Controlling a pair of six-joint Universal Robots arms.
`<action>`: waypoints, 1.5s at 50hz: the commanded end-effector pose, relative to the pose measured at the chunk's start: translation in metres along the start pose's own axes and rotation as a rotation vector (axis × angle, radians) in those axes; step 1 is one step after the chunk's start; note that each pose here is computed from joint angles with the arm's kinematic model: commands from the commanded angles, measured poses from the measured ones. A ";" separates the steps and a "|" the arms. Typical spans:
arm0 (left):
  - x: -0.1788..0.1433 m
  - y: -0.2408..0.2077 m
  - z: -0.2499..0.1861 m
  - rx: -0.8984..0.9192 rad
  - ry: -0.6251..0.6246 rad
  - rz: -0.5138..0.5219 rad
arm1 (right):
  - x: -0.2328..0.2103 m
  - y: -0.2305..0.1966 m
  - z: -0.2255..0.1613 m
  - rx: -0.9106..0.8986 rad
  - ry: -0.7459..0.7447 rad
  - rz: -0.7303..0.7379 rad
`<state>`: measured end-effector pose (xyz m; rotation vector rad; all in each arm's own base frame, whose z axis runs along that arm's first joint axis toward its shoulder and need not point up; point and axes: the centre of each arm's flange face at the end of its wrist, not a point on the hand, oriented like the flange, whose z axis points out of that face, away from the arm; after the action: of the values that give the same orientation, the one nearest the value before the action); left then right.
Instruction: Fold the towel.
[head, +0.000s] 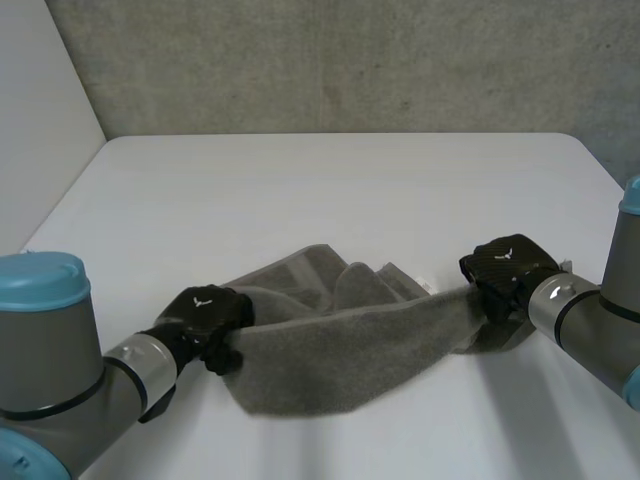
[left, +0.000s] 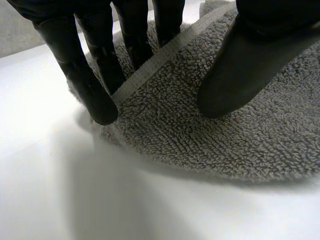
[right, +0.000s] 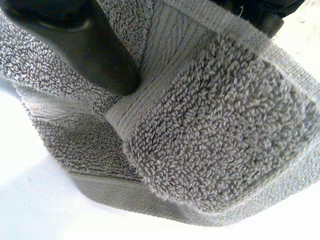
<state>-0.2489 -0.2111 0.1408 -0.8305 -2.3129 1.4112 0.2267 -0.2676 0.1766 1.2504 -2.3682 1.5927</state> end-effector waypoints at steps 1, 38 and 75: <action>-0.008 -0.029 0.009 0.098 -0.018 0.016 | 0.015 -0.028 0.004 0.102 0.053 -0.022; -0.047 -0.145 0.017 0.763 -0.221 0.010 | 0.038 -0.124 0.024 0.392 0.081 -0.135; -0.033 -0.026 0.011 0.357 -0.147 0.141 | 0.020 -0.011 -0.003 0.097 0.083 -0.033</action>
<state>-0.2301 -0.2494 0.1729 -0.7875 -2.0337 1.9801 0.2383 -0.2761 0.2028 1.2988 -2.1937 1.7853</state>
